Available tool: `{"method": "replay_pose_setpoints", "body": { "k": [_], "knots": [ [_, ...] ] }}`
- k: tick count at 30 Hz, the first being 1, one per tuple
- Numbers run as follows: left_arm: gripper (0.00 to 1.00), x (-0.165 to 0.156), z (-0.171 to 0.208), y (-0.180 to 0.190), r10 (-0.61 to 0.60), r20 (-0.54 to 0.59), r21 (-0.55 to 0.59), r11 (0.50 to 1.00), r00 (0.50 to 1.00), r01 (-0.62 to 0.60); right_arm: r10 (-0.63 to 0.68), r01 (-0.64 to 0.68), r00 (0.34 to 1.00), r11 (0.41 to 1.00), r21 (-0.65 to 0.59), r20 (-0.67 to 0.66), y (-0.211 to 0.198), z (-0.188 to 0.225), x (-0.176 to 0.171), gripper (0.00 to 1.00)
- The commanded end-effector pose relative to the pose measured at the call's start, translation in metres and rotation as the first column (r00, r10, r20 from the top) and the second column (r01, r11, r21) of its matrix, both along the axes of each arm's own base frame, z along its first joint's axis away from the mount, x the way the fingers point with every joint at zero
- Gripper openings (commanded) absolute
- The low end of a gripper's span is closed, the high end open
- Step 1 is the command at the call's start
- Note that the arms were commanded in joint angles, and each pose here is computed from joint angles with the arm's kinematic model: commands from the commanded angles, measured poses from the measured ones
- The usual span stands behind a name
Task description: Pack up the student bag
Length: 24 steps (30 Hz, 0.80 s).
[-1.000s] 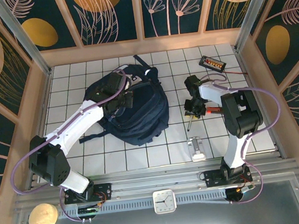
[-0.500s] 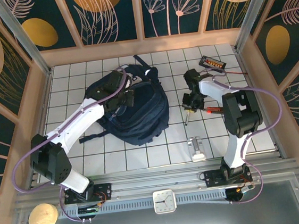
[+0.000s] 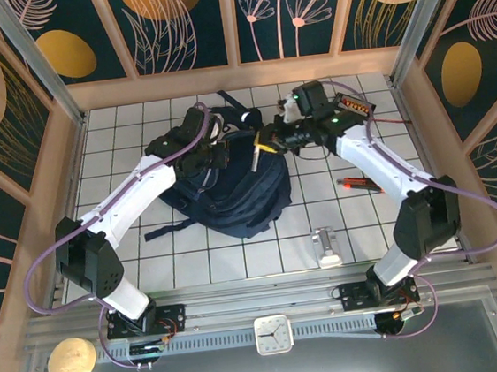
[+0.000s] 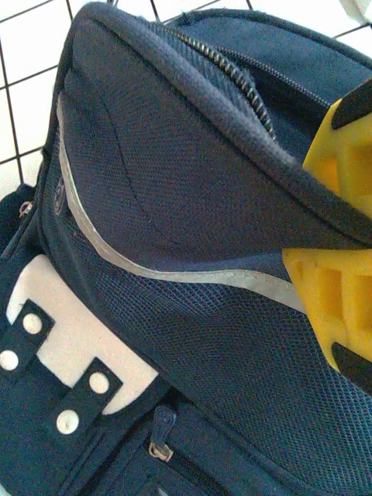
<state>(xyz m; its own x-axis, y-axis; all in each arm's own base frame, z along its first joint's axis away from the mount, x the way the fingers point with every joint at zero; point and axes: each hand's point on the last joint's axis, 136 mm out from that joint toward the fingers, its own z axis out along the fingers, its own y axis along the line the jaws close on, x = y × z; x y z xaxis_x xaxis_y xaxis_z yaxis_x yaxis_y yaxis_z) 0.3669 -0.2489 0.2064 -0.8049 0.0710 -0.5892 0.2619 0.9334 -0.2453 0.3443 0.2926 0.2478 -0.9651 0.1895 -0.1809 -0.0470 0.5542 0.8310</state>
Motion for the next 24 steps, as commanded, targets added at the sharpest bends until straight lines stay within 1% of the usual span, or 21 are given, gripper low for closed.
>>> {"method": "replay_pose_setpoints", "body": {
  "k": [1,4,8,10,12,14,16,18,24],
  "knots": [
    [0.0,0.014,0.049,-0.02,0.011,0.089,-0.153,0.988,0.996,0.003,0.032,-0.023,0.997,0.992,0.124,-0.068,0.037,-0.005,0.005,0.1],
    [0.0,0.015,0.053,-0.021,0.02,0.092,-0.172,0.985,0.996,-0.004,0.015,-0.002,0.995,0.992,0.129,-0.099,0.052,-0.019,0.016,0.09],
    [0.0,0.015,0.058,-0.021,0.033,0.1,-0.185,0.983,0.994,-0.014,-0.034,0.047,0.99,0.994,0.101,-0.134,0.055,-0.043,0.032,0.09],
    [0.0,0.014,0.058,-0.02,0.033,0.099,-0.187,0.982,0.995,-0.014,-0.047,0.061,0.988,0.994,0.093,-0.145,0.057,-0.051,0.038,0.11],
    [0.0,0.014,0.056,-0.02,0.033,0.094,-0.186,0.982,0.995,-0.015,-0.053,0.067,0.986,0.995,0.08,-0.155,0.059,-0.059,0.041,0.19],
    [0.0,0.014,0.054,-0.02,0.036,0.092,-0.186,0.982,0.995,-0.018,-0.048,0.061,0.985,0.995,0.074,-0.165,0.061,-0.062,0.042,0.4],
    [0.0,0.013,0.052,-0.018,0.041,0.091,-0.184,0.983,0.995,-0.023,-0.051,0.06,0.986,0.997,0.054,-0.159,0.059,-0.061,0.042,0.53],
    [0.0,0.013,0.051,-0.017,0.043,0.091,-0.181,0.983,0.995,-0.026,-0.047,0.053,0.989,0.998,0.041,-0.141,0.056,-0.055,0.039,0.57],
    [0.0,0.014,0.043,-0.018,0.037,0.083,-0.172,0.985,0.996,-0.023,-0.045,0.045,0.995,0.999,-0.001,-0.089,0.038,-0.028,0.022,0.57]
  ]
}}
